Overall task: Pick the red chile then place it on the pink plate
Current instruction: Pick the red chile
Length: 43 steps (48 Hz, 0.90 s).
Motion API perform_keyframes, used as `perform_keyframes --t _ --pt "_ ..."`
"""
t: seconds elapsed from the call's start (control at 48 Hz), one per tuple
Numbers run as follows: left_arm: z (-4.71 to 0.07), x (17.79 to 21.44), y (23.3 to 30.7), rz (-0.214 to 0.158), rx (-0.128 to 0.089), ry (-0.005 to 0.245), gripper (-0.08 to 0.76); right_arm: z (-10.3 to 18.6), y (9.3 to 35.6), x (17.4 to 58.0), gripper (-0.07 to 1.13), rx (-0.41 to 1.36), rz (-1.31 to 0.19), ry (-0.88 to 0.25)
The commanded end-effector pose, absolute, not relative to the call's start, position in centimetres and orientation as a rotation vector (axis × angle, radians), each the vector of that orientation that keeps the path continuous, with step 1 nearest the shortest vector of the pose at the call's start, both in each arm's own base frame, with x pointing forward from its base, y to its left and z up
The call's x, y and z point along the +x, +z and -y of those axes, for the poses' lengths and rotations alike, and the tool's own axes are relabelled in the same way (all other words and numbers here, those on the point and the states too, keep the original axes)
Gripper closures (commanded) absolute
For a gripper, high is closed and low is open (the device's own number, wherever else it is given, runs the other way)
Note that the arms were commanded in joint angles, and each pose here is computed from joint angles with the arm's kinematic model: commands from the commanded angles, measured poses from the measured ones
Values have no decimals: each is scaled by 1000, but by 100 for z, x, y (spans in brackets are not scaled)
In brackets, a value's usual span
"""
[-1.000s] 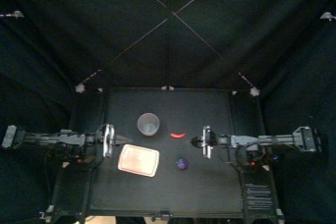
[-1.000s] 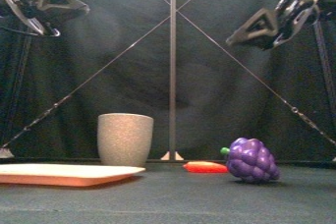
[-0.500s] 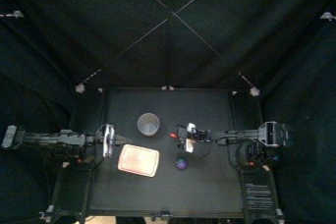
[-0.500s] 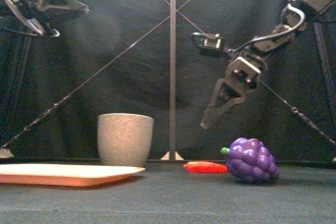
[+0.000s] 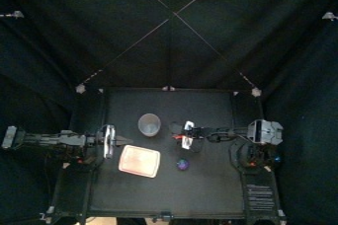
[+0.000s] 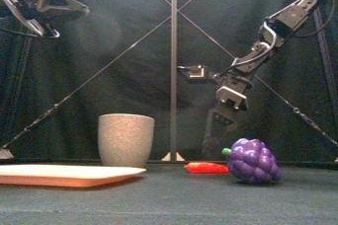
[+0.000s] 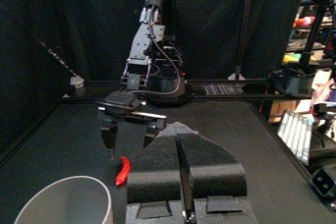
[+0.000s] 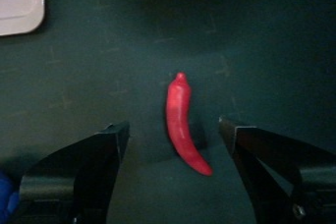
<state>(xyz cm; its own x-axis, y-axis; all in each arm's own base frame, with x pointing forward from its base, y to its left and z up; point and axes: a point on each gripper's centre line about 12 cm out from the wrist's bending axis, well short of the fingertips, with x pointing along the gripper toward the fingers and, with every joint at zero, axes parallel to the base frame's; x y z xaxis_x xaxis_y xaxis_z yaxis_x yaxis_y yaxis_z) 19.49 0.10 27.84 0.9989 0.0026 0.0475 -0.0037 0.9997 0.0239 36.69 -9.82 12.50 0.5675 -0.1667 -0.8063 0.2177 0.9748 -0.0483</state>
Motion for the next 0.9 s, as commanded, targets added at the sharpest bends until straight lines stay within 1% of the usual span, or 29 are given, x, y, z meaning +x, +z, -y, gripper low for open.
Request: perform_keyframes --t 0.021,0.229,0.417,0.5,0.625,0.688,0.833,0.896 --pt "-15 1961 2833 61 29 6 712 1052 1311 3743 26 81 -915 -245" --pt "-15 1958 2830 61 29 6 712 1138 1209 3765 32 123 -935 -271" --pt "-15 1955 2833 63 29 6 712 1130 1144 3766 39 132 -954 -269" --pt "-15 1955 2831 61 29 6 712 1110 1125 3761 64 129 -969 -263" --pt "-18 1952 2830 63 29 7 712 1070 1106 3752 201 127 -990 -254" --pt "-21 1951 2824 61 29 9 712 1047 1100 3757 303 125 -997 -248" --pt "-30 1947 2820 61 29 13 712 999 1145 3813 579 122 -981 -239" --pt "-33 1947 2820 61 27 15 712 987 1193 3866 651 123 -966 -235"
